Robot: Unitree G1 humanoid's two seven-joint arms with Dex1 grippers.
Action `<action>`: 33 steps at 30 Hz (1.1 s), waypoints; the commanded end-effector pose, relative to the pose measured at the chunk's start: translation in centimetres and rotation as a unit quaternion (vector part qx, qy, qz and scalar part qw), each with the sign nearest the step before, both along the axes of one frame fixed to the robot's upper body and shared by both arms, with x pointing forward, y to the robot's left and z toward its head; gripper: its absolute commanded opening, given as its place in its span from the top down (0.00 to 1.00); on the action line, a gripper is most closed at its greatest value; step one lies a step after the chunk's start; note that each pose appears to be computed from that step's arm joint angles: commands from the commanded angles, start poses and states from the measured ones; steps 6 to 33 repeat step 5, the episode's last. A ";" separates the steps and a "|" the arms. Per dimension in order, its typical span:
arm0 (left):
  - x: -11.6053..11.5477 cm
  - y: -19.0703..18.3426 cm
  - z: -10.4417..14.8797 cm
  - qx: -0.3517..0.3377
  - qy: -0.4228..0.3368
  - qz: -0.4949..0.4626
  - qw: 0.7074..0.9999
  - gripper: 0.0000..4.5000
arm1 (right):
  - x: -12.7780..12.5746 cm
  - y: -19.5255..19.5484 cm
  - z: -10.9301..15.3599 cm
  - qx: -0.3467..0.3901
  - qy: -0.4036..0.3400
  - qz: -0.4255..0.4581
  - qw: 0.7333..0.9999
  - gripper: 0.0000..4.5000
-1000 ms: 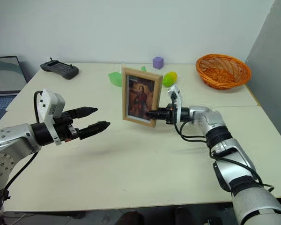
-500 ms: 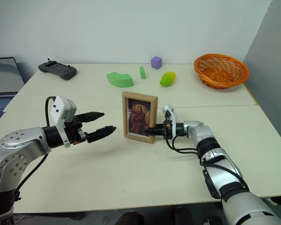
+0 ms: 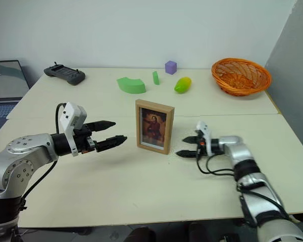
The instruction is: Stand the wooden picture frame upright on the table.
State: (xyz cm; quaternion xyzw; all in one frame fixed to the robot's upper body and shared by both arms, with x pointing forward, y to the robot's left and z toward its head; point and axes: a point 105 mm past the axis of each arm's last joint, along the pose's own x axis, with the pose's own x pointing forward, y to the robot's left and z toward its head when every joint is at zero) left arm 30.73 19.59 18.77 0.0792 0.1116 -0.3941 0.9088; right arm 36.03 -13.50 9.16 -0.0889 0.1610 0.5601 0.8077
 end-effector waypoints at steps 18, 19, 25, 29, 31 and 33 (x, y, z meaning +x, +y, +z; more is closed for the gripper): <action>0.4 2.4 0.6 0.014 -0.013 0.023 1.000 0.00 | -3.5 1.2 8.2 0.040 -0.092 -0.003 0.995 0.01; 0.4 2.4 0.6 0.014 -0.013 0.023 1.000 0.00 | -3.5 1.2 8.2 0.040 -0.092 -0.003 0.995 0.01; 0.4 2.4 0.6 0.014 -0.013 0.023 1.000 0.00 | -3.5 1.2 8.2 0.040 -0.092 -0.003 0.995 0.01; 0.4 2.4 0.6 0.014 -0.013 0.023 1.000 0.00 | -3.5 1.2 8.2 0.040 -0.092 -0.003 0.995 0.01; 0.4 2.4 0.6 0.014 -0.013 0.023 1.000 0.00 | -3.5 1.2 8.2 0.040 -0.092 -0.003 0.995 0.01; 0.4 2.4 0.6 0.014 -0.013 0.023 1.000 0.00 | -3.5 1.2 8.2 0.040 -0.092 -0.003 0.995 0.01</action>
